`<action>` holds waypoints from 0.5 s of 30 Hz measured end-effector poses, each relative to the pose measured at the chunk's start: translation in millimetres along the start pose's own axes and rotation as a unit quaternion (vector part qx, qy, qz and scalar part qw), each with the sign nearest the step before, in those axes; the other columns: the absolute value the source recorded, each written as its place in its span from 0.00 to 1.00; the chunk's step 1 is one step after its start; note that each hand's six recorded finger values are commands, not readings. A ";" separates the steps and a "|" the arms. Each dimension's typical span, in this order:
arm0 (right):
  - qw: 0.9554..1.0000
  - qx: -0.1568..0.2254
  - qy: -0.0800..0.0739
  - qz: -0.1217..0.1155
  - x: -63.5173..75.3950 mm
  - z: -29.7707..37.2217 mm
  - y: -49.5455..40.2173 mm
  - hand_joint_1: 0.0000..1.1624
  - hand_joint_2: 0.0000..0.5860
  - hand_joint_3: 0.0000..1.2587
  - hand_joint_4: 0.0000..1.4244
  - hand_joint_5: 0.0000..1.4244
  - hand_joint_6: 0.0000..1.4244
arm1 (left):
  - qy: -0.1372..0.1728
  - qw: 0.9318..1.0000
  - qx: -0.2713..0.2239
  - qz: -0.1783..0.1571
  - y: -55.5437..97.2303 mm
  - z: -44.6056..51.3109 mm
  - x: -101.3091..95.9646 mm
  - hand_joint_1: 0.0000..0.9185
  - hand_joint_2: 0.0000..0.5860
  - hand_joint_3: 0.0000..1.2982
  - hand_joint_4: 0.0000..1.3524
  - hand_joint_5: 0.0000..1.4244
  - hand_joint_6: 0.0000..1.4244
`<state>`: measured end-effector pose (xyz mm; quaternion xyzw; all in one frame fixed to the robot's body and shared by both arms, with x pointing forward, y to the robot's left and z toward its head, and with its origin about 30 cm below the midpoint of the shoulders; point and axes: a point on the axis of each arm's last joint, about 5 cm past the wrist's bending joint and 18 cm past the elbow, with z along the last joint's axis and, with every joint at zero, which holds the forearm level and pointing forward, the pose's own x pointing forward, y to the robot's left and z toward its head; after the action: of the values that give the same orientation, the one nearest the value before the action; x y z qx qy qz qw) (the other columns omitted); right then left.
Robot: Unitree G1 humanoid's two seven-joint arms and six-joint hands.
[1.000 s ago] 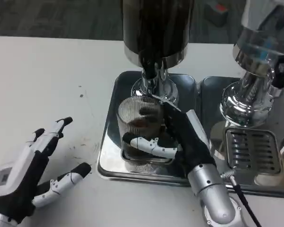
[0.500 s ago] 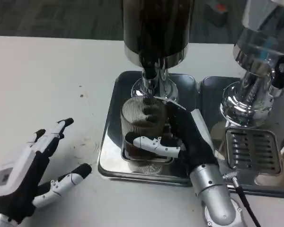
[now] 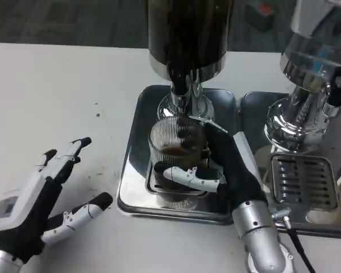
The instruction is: Grasp the cup under the faucet to collect the drink, then remove the cup.
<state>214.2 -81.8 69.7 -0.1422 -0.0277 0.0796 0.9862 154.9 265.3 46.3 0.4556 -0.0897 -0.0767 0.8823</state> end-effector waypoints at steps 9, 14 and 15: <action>1.000 -0.003 0.000 -0.011 -5.4 -1.9 -7.6 0.89 0.45 0.39 0.32 0.33 0.46 | -0.002 1.000 -0.001 -0.008 -1.0 -0.9 2.7 0.00 0.25 0.07 0.04 0.14 0.01; 1.000 -0.001 -0.002 -0.015 -10.7 -2.2 -10.7 0.89 0.44 0.39 0.32 0.33 0.47 | -0.015 1.000 0.010 -0.023 -2.4 0.3 6.5 0.00 0.24 0.07 0.04 0.14 0.01; 1.000 -0.002 -0.004 -0.014 -11.3 -1.7 -11.7 0.89 0.44 0.39 0.32 0.33 0.47 | -0.019 0.999 0.017 -0.030 -2.7 0.4 6.5 0.00 0.23 0.07 0.03 0.13 0.01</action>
<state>205.0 -95.2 71.0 -0.1435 -0.0336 0.0666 0.9868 161.0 262.0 44.9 0.4712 -0.0938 -0.1105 0.8701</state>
